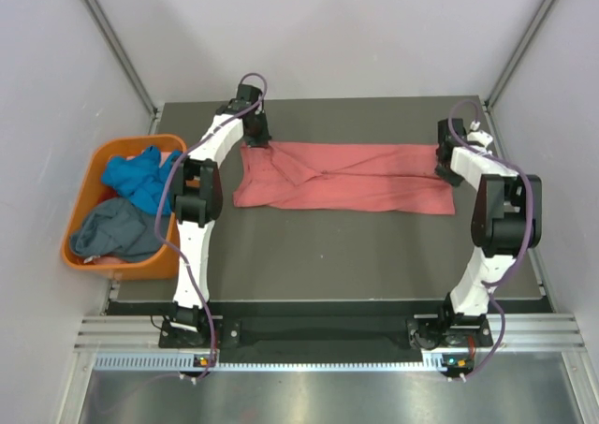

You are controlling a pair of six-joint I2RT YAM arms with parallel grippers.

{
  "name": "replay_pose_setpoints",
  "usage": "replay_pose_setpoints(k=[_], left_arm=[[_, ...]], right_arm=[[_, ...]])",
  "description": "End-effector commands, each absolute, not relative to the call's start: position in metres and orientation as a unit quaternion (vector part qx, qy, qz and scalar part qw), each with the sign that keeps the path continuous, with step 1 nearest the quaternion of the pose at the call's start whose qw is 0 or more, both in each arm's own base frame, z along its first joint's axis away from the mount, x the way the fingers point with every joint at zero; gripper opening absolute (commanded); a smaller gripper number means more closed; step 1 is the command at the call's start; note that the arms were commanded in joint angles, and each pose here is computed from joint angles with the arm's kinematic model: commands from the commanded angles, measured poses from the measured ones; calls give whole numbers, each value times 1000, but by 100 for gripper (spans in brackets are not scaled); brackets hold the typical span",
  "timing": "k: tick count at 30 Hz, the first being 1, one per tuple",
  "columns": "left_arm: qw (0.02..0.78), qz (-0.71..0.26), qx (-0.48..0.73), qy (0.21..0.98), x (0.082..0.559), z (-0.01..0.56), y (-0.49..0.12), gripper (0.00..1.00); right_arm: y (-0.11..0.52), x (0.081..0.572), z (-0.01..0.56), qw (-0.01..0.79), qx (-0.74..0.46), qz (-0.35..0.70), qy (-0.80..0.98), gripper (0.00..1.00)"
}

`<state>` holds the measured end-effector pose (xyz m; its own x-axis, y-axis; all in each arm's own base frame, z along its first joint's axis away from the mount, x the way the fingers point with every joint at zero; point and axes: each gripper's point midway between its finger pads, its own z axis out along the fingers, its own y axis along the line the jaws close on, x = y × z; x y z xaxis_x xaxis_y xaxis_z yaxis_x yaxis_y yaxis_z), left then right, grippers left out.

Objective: Fold and stack the t-shirts
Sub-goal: Fold the tshirt

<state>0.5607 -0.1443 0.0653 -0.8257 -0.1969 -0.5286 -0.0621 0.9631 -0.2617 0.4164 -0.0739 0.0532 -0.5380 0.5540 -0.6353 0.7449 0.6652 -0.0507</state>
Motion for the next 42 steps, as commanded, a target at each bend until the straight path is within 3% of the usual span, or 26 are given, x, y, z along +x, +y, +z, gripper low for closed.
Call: replay_pose_setpoints(k=[1,10,18,30,35,36,39,42], left_arm=[[328,-135,-60,933,579,90,-147,0],[344,-149,-42,926,584,100,-152,0],[370,-201,2,907,595,111,-173,0],[380,-249,42,890,605,102,-193,1],[380,-202,30,902,608,107,-173,15],[369,-191,28,909,603,106,-168,23],[383,-132,5,914,597,135,-143,36],[376,-96,-6,922,583,148,-127,37]], right_arm=[[-78,422,93,343,381,-144,847,31],[-69,416,97,347,374,-120,852,31],[-31,417,67,337,342,-39,876,26],[-34,413,43,313,336,-57,887,24],[-33,412,54,317,331,-54,887,24],[-33,412,56,318,330,-53,887,24],[-28,409,61,306,325,-42,894,24],[-27,404,62,294,328,-46,896,23]])
